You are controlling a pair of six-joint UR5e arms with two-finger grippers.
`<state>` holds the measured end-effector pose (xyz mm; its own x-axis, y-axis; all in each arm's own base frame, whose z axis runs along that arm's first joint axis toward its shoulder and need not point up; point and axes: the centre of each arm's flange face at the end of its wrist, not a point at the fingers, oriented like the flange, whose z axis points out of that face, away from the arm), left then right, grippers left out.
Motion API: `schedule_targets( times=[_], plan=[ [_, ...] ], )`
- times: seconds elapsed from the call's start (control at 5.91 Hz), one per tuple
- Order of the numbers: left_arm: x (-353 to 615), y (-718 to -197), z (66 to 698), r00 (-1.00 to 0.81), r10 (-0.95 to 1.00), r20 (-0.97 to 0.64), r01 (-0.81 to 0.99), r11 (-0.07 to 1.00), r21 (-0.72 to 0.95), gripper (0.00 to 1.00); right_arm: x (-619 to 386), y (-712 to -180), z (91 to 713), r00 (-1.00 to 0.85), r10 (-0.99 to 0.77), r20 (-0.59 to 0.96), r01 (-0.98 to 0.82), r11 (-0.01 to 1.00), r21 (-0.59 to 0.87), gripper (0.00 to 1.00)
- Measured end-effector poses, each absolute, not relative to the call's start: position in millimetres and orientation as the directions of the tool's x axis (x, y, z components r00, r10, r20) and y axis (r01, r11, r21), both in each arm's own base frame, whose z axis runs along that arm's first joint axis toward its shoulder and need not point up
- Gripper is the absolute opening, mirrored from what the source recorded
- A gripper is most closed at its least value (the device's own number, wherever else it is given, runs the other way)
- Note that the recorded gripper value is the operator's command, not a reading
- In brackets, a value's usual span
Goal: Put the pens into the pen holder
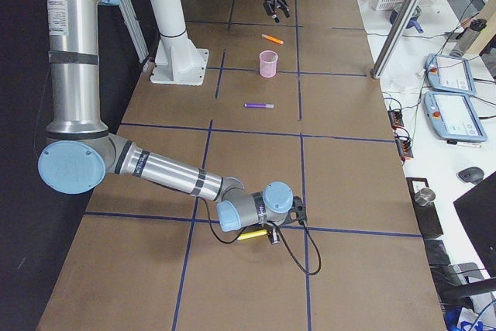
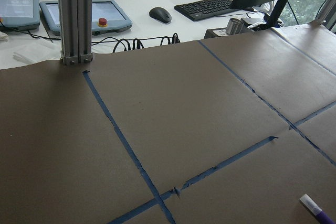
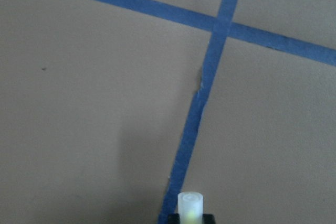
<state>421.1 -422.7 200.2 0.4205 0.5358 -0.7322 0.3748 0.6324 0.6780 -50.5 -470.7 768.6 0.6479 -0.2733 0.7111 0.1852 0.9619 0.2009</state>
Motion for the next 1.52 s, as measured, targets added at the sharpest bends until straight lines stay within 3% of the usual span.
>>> schedule_targets(
  times=[0.34,1.02,1.52],
  plan=[
    [421,-423,207,0.432,0.529,-0.730,0.363,0.639,0.678,0.98,-24,-483,724,0.580,-0.281,0.764,0.110,0.957,0.268,0.00],
    [404,-458,260,0.524,0.437,-0.731,0.137,0.804,0.579,0.99,-5,-515,508,0.529,-0.212,0.822,-0.206,0.907,0.366,0.00],
    [405,-460,285,0.550,0.411,-0.727,0.100,0.832,0.546,0.99,-106,-522,388,0.449,-0.224,0.865,-0.453,0.777,0.436,0.00]
  ],
)
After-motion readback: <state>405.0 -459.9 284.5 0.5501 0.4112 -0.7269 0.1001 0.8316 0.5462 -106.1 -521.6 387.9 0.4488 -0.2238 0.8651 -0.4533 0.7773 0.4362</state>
